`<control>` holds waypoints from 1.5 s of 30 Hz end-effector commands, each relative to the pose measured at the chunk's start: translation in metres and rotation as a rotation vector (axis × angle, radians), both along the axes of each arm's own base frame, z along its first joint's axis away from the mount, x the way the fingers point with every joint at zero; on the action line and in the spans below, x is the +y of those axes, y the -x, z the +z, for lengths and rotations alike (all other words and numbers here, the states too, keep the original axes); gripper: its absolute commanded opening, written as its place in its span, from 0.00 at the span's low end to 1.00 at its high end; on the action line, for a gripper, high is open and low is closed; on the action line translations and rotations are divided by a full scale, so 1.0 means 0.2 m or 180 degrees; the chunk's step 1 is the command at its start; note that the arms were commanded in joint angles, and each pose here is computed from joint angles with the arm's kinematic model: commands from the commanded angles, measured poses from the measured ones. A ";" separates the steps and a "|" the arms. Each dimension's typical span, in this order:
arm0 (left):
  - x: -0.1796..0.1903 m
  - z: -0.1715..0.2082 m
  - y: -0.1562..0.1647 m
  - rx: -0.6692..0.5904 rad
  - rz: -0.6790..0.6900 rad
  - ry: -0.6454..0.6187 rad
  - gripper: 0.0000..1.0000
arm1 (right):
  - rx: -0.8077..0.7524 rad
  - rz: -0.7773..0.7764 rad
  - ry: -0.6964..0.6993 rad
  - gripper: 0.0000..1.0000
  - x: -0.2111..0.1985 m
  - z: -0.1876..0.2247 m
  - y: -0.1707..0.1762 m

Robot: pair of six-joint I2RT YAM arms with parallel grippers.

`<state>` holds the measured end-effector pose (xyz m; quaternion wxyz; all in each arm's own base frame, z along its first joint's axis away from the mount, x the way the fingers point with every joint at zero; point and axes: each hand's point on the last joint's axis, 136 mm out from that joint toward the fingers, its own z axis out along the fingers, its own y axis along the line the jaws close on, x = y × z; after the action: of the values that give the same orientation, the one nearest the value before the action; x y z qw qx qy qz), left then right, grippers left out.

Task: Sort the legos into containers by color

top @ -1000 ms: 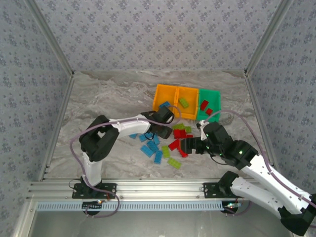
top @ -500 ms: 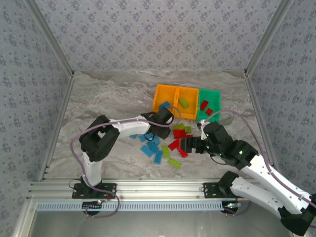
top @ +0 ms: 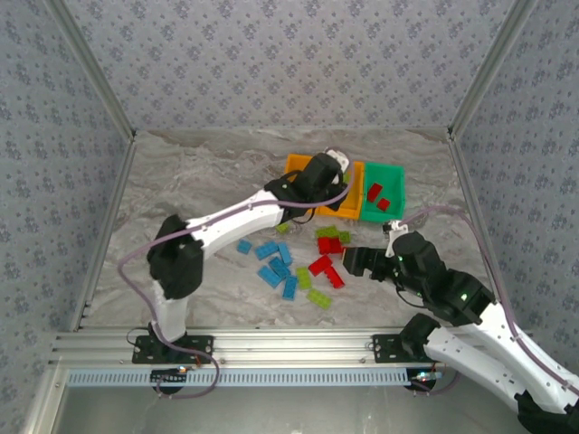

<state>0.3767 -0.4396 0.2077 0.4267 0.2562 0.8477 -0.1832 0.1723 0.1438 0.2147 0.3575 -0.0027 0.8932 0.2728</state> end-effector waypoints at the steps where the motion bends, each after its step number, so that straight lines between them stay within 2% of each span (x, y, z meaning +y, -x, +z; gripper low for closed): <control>1: -0.04 -0.17 -0.16 0.0088 0.0119 -0.0109 0.29 | 0.0098 -0.0118 0.0112 0.96 -0.05 -0.06 0.02; 4: -0.12 -0.22 -0.23 0.0111 0.0044 -0.0082 0.33 | 0.0114 -0.0122 0.0144 0.96 -0.05 -0.07 0.02; 9: -0.19 -0.16 -0.24 0.0096 -0.0089 0.0105 0.48 | 0.0126 -0.0129 0.0178 0.96 -0.06 -0.09 0.02; 14: -0.17 0.03 -0.14 0.0033 -0.0209 0.0235 0.48 | 0.0163 -0.0145 0.0161 0.97 -0.06 -0.11 0.01; 19: 0.05 0.22 0.10 -0.0010 -0.0108 0.0373 0.46 | 0.0226 -0.0165 0.0158 0.97 -0.06 -0.14 0.02; 23: 0.41 0.27 0.32 -0.0057 0.0199 0.0405 0.47 | 0.0279 -0.0078 0.0100 0.96 -0.02 -0.16 0.03; 29: 1.00 0.02 0.59 0.0286 0.1071 0.0170 0.46 | 0.0427 0.0055 0.0188 0.97 0.05 -0.24 0.00; 31: 1.16 -0.09 0.64 0.0373 0.1272 0.0020 0.46 | 0.0462 0.0095 0.0209 0.97 0.08 -0.26 -0.01; 33: 1.29 -0.23 0.64 0.0636 0.1453 -0.0023 0.46 | 0.0473 0.0129 0.0181 0.97 0.11 -0.27 -0.03; 35: 1.33 -0.33 0.63 0.0911 0.1443 0.0051 0.46 | 0.0476 0.0163 0.0145 0.97 0.14 -0.27 -0.04; 45: 1.26 -0.63 0.40 0.1437 0.1216 -0.0177 0.49 | 0.0539 0.0155 0.0158 0.98 0.13 -0.28 -0.02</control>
<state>0.2789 -0.1667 0.0733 0.2427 0.0343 0.9652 -0.0909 0.1809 0.1716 0.1578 0.2754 -0.0104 0.9270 0.2542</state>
